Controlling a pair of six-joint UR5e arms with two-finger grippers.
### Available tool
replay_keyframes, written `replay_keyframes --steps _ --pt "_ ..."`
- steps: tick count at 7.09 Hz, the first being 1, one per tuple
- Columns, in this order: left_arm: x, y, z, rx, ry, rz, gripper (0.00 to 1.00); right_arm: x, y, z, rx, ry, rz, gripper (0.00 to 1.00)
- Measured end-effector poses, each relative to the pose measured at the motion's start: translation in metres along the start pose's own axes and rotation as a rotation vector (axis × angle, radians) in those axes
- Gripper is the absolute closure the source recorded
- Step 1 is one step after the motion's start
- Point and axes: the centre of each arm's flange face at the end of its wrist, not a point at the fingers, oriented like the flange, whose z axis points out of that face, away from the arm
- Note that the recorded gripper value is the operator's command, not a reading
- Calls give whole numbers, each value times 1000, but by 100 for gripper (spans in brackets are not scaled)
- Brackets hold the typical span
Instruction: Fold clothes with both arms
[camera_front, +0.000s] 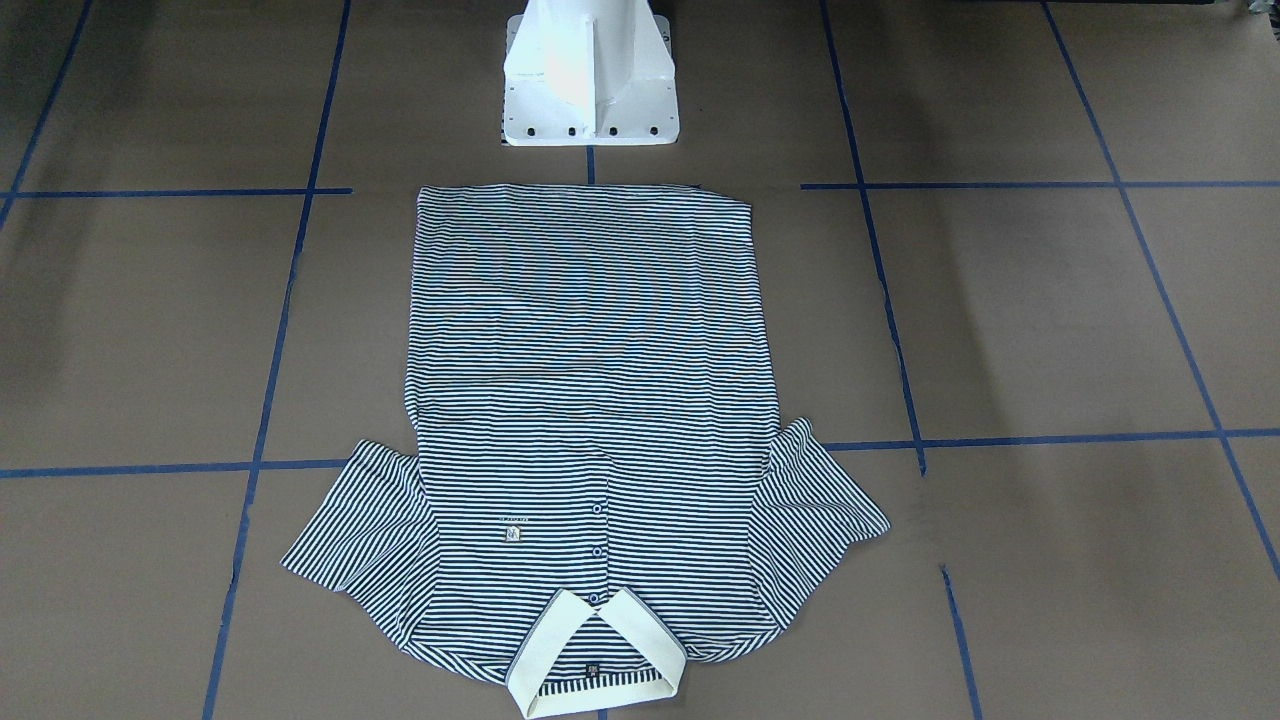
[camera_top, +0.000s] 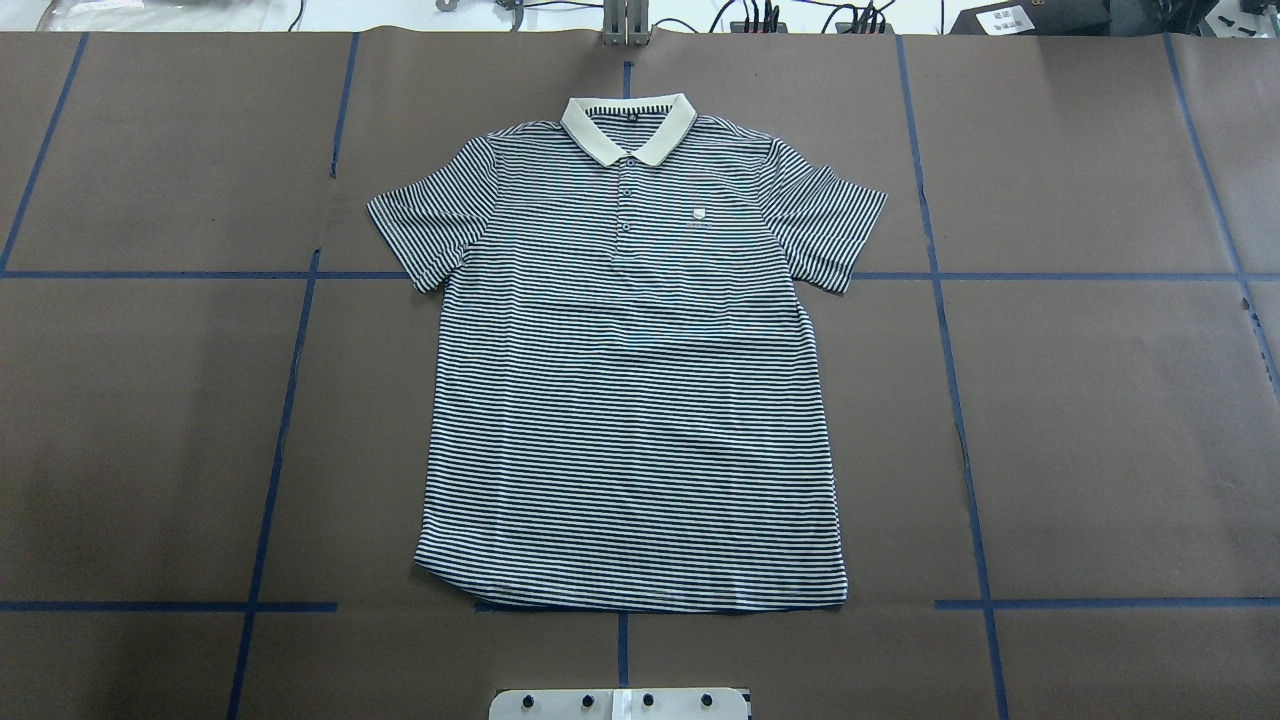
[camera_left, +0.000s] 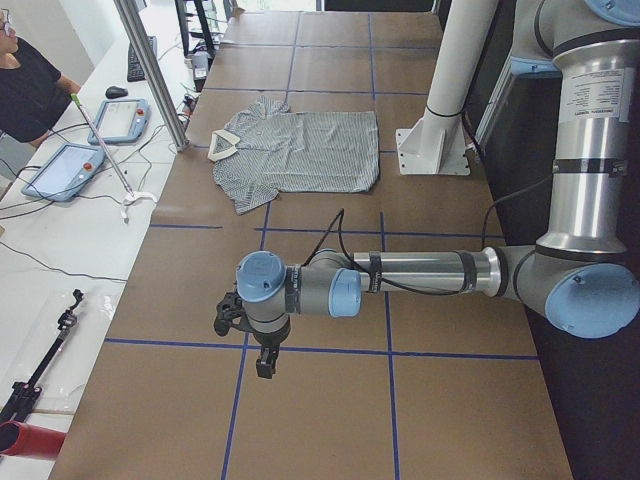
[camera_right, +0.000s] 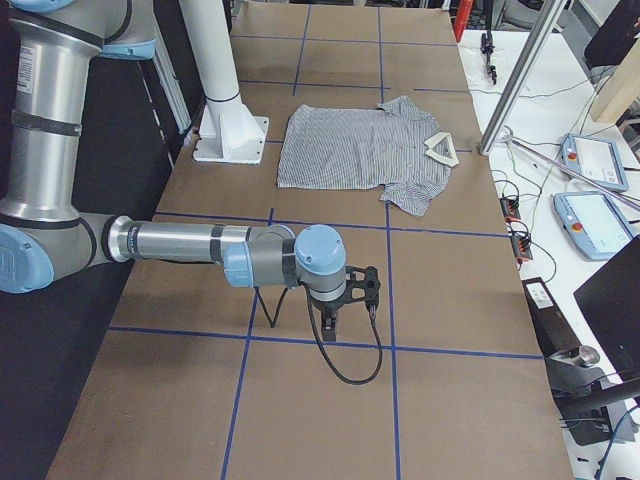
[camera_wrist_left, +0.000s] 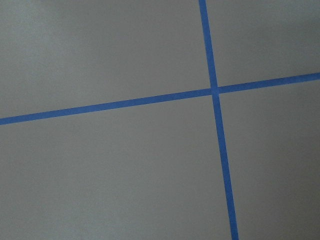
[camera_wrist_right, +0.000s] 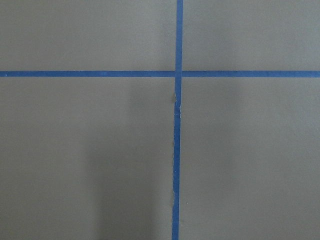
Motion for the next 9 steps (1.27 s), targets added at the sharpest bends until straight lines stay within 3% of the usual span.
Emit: replay_keyframes --steps 3,5,7,9 --pt "7 -10 -9 18 -3 16 0 -20 -8 -12 13 -71 -7 0" --pt "34 -59 -45 89 -17 79 0 -49 -38 -12 18 -92 -74 0" --pt "74 -106 -75 192 -15 205 0 -106 -102 0 13 -108 -181 0" --pt "122 -134 -54 305 19 365 0 -164 -185 40 -2 -126 -255 0"
